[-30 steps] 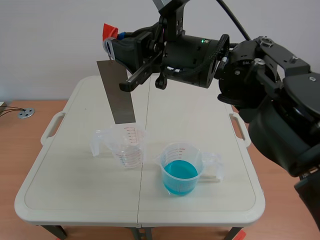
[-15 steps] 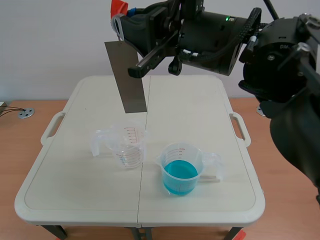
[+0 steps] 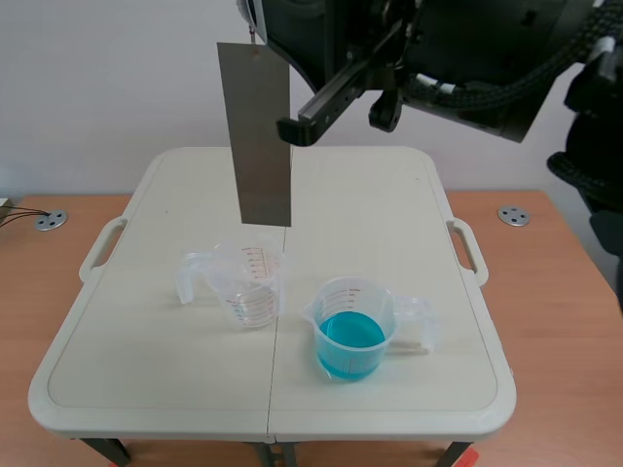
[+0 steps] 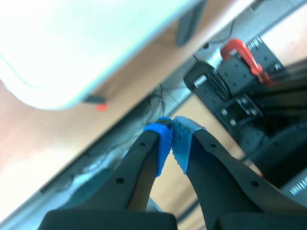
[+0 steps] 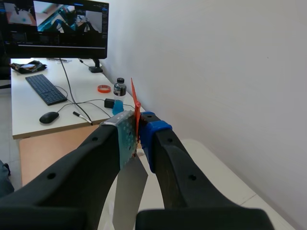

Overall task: Hold the metal plate by the orange handle, dip it into the blue solution, take it out and point at it, then put the plate back in the beaker on the left.
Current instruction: 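Point at the plate with the left hand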

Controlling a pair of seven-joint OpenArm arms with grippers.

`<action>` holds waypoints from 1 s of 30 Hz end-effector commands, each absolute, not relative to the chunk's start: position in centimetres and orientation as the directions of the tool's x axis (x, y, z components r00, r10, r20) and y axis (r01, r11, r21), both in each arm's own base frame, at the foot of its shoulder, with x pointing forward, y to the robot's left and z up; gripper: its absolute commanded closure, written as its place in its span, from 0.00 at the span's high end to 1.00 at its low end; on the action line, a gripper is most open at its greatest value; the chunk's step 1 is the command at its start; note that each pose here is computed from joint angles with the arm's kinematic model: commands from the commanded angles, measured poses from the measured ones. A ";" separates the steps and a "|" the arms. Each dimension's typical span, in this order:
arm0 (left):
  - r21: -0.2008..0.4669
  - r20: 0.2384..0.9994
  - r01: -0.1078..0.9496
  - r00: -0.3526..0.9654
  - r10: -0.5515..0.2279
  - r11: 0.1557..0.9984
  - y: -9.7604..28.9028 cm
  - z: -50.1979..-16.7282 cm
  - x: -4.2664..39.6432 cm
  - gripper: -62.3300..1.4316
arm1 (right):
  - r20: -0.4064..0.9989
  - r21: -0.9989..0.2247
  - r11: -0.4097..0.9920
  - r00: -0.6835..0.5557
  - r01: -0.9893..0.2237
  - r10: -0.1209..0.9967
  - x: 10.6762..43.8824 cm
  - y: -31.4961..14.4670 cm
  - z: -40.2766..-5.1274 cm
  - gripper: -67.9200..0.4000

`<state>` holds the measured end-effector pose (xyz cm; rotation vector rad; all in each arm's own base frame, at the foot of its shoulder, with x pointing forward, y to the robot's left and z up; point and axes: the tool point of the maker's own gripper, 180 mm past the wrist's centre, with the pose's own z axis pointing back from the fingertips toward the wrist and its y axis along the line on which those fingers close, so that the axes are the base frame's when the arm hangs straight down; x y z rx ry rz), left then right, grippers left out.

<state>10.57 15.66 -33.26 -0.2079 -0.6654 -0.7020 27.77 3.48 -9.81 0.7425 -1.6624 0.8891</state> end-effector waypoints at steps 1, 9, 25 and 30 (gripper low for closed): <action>0.051 0.661 0.658 0.542 -0.520 0.751 15.1 -32.6 11.6 0.07 | 0.960 -0.195 0.535 -0.271 -0.822 -0.066 27.4 3.1 -8.8 0.03; 0.117 0.717 0.654 0.465 -0.520 0.747 15.0 -31.1 15.0 0.07 | 0.971 -0.168 0.588 -0.237 -0.791 -0.040 26.4 1.0 -9.8 0.03; 0.103 0.785 0.734 0.354 -0.508 0.672 11.8 -29.5 17.1 0.07 | 0.985 -0.138 0.669 -0.170 -0.730 0.018 26.4 -2.5 -12.0 0.03; 0.115 0.831 0.779 0.265 -0.489 0.617 9.2 -28.2 18.7 0.07 | 0.988 -0.128 0.670 -0.155 -0.731 0.020 26.3 -2.5 -12.4 0.03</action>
